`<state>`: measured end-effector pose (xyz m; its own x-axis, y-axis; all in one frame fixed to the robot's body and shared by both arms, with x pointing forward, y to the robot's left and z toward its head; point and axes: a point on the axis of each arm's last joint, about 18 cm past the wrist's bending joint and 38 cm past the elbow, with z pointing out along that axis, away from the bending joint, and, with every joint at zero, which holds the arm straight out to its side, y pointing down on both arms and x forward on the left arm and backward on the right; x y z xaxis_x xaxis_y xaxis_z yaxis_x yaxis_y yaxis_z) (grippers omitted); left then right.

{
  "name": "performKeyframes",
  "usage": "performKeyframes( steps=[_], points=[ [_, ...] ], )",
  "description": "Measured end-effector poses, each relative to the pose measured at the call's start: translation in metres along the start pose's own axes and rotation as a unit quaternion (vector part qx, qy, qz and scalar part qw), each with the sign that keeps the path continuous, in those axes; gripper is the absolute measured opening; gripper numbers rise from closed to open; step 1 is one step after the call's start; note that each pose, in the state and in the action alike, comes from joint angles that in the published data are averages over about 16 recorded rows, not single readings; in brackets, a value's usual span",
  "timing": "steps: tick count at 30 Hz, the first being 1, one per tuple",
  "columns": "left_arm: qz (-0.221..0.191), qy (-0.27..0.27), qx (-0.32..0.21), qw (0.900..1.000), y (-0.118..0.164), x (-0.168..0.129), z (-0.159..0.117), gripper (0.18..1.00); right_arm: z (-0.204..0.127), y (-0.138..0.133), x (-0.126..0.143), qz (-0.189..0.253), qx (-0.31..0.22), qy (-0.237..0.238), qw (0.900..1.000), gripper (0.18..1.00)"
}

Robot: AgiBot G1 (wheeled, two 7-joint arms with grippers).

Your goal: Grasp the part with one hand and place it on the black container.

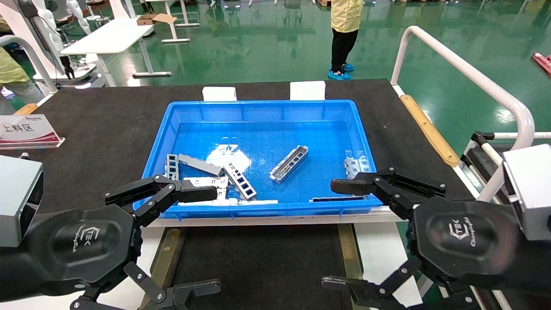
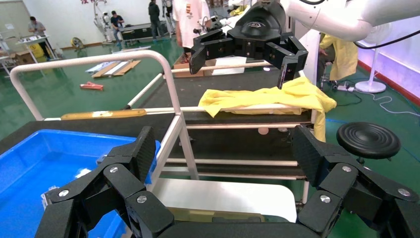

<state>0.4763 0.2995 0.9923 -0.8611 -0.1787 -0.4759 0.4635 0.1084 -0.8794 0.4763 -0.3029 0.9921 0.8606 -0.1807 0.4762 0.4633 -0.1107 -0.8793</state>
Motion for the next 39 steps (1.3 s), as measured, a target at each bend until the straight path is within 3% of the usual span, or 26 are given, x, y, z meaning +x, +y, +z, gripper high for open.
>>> performKeyframes(
  steps=[26, 39],
  points=[
    [0.000, -0.006, -0.009, 0.9999, 0.006, -0.004, 0.012, 1.001, 0.000, 0.000, 0.000, 0.000, 0.000, 0.000, 1.000, 1.001],
    [-0.009, -0.050, -0.034, 0.9981, 0.021, -0.036, 0.038, 1.001, 0.000, 0.000, 0.000, 0.000, 0.000, 0.000, 1.000, 1.001]
  ],
)
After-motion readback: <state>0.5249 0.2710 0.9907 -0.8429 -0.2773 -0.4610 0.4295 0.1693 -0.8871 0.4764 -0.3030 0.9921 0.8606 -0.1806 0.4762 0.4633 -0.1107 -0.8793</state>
